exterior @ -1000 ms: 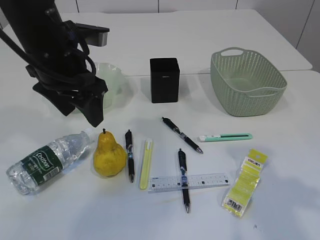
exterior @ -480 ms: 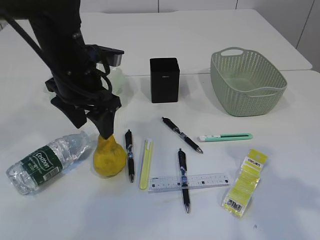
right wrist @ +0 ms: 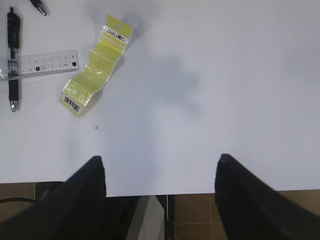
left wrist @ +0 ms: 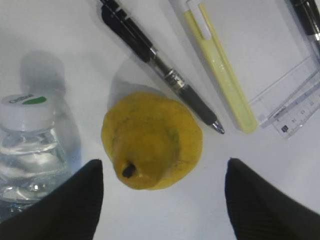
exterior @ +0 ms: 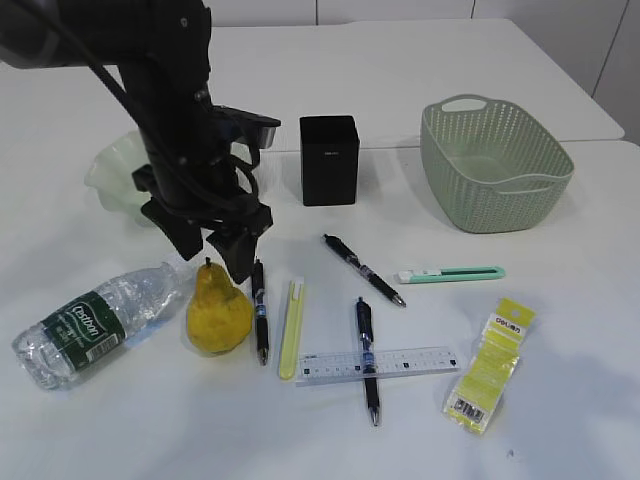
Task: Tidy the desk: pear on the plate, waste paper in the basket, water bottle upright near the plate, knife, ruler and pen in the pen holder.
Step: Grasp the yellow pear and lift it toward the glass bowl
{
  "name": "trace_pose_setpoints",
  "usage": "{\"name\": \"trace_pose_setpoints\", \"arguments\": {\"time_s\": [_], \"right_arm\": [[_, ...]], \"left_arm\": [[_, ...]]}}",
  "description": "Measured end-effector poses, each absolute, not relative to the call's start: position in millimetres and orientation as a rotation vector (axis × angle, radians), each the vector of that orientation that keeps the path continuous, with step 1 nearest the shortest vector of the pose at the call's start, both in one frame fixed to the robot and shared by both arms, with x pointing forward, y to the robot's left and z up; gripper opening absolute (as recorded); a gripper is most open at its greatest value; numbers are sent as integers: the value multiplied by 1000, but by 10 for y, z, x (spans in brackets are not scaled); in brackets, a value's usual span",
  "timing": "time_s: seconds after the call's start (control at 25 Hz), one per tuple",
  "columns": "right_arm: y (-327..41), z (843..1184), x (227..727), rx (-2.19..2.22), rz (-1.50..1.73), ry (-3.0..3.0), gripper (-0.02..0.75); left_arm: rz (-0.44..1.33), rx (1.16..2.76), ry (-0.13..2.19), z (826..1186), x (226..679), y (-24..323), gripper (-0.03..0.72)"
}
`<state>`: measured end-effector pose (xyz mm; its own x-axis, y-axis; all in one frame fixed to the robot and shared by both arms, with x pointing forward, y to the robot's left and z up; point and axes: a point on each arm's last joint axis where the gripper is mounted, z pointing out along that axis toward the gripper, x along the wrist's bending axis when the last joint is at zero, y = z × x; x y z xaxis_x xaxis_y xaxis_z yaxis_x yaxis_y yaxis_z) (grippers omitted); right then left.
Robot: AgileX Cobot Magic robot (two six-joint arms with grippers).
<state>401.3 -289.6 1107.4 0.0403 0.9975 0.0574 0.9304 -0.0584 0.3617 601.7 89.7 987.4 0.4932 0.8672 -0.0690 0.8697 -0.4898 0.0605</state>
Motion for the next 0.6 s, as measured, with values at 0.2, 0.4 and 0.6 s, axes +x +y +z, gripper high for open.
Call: {"name": "trace_pose_setpoints", "arguments": {"time_s": [0.2,0.4,0.6], "right_arm": [[-2896,11074,4013,2089,434,1985,533],[-2896,11074,4013,2089,434,1985,533],[-2896,11074,4013,2089,434,1985,533]], "left_arm": [[-6,2659,1532,9875,6031,919,538],[-6,2660,1530,9875,6031,919,538],[-27,2661,1537,9826,6038,905,538]]}}
